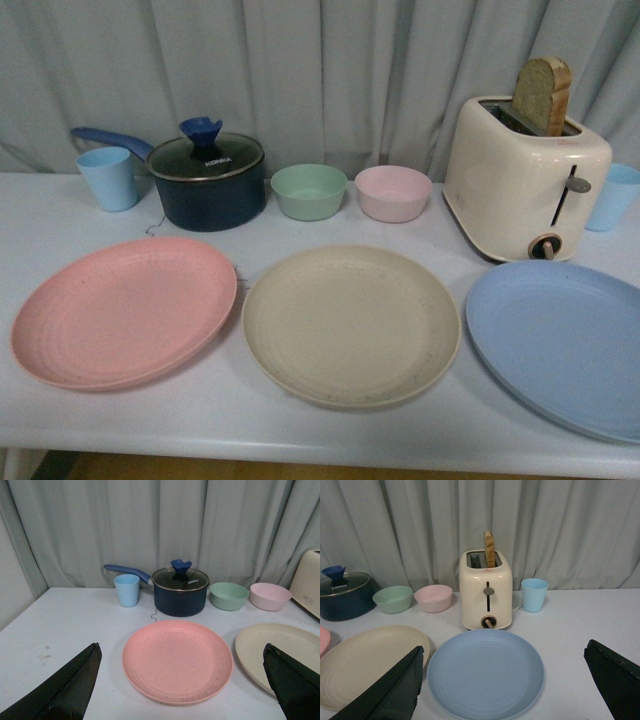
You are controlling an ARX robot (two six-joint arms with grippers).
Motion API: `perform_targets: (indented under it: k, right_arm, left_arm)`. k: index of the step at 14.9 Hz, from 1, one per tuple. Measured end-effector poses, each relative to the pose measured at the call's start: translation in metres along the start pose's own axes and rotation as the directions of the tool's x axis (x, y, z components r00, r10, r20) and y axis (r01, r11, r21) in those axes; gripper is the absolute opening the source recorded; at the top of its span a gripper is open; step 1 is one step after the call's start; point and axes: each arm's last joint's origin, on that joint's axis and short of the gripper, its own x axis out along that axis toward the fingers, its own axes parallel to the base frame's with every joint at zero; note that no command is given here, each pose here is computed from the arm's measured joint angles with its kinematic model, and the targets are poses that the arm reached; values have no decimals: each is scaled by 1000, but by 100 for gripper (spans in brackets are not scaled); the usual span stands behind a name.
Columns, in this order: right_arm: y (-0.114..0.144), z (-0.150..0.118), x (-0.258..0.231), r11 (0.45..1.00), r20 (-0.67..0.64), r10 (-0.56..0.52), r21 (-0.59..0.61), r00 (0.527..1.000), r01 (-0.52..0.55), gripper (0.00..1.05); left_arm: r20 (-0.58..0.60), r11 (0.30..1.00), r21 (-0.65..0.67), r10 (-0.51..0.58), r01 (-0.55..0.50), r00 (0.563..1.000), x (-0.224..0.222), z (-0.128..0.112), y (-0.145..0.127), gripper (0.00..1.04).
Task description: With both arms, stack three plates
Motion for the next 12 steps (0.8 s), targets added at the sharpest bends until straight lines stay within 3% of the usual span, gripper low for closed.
perform_targets:
  k: [12]
  right_arm:
    - [0, 0, 0, 1000, 0, 0, 0, 1000, 0, 98]
  left_arm:
    - [0, 1000, 0, 0, 0, 1000, 0, 0, 0, 98]
